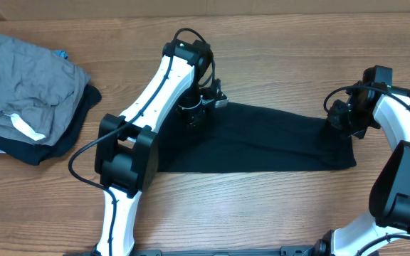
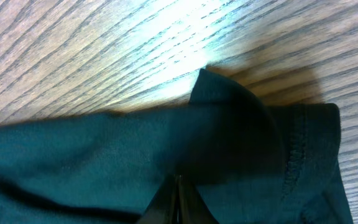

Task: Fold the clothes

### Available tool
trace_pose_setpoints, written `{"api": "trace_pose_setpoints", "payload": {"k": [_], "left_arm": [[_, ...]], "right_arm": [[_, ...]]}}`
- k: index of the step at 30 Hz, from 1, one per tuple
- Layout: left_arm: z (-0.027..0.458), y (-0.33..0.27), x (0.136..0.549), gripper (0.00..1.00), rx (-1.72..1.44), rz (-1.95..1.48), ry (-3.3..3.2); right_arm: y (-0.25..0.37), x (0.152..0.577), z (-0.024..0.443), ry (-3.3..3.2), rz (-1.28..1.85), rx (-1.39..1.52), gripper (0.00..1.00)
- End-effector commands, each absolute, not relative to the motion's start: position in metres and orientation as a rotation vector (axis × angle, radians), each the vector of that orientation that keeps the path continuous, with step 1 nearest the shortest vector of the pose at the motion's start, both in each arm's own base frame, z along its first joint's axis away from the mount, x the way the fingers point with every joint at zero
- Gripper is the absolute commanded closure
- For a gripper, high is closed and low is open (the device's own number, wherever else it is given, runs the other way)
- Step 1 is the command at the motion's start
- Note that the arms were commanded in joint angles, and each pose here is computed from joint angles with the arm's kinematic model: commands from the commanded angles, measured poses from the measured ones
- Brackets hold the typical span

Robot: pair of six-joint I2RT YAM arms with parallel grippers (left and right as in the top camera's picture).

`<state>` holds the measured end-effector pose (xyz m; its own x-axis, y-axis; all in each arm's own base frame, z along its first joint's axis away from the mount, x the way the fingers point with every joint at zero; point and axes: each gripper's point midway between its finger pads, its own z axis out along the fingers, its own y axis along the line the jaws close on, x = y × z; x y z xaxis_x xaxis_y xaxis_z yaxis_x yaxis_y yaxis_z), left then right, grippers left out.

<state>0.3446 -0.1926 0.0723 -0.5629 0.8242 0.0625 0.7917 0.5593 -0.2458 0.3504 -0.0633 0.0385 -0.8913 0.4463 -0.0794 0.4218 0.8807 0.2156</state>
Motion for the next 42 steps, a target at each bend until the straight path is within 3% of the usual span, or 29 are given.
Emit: {"api": "trace_pose_setpoints", "payload": {"k": [1,3,10,19,26,27,28,29,42], "left_arm": [[0.07,-0.187,0.37,0.69,-1.351,0.151,-2.722],[0.069,-0.19,0.38,0.58,-1.377,0.147,-2.757],[0.065,-0.189,0.398,0.58,-1.527,0.074,-2.755],[0.036,-0.18,0.38,0.57,-1.694,0.083,-2.573],[0.035,-0.18,0.38,0.72,-1.695,0.08,-2.574],[0.035,-0.18,0.38,0.79,-1.694,0.08,-2.573],[0.036,-0.179,0.379,0.94,-1.692,0.08,-2.571],[0.036,-0.179,0.378,0.96,-1.689,0.081,-2.566],[0.044,-0.183,0.325,0.96,-1.504,0.183,-2.457]], "right_arm": [[-0.062,0.351,0.044,2.905,0.297,0.663,0.96],[-0.062,0.351,0.044,2.905,0.297,0.663,0.96],[-0.062,0.351,0.044,2.906,0.297,0.663,0.96],[-0.062,0.351,0.044,2.905,0.297,0.663,0.96],[-0.063,0.351,0.044,2.903,0.296,0.662,0.96],[-0.063,0.351,0.044,2.903,0.296,0.662,0.96],[-0.063,0.351,0.044,2.903,0.296,0.662,0.96],[-0.063,0.351,0.044,2.903,0.296,0.662,0.96],[-0.062,0.351,0.044,2.905,0.297,0.663,0.96]]}}
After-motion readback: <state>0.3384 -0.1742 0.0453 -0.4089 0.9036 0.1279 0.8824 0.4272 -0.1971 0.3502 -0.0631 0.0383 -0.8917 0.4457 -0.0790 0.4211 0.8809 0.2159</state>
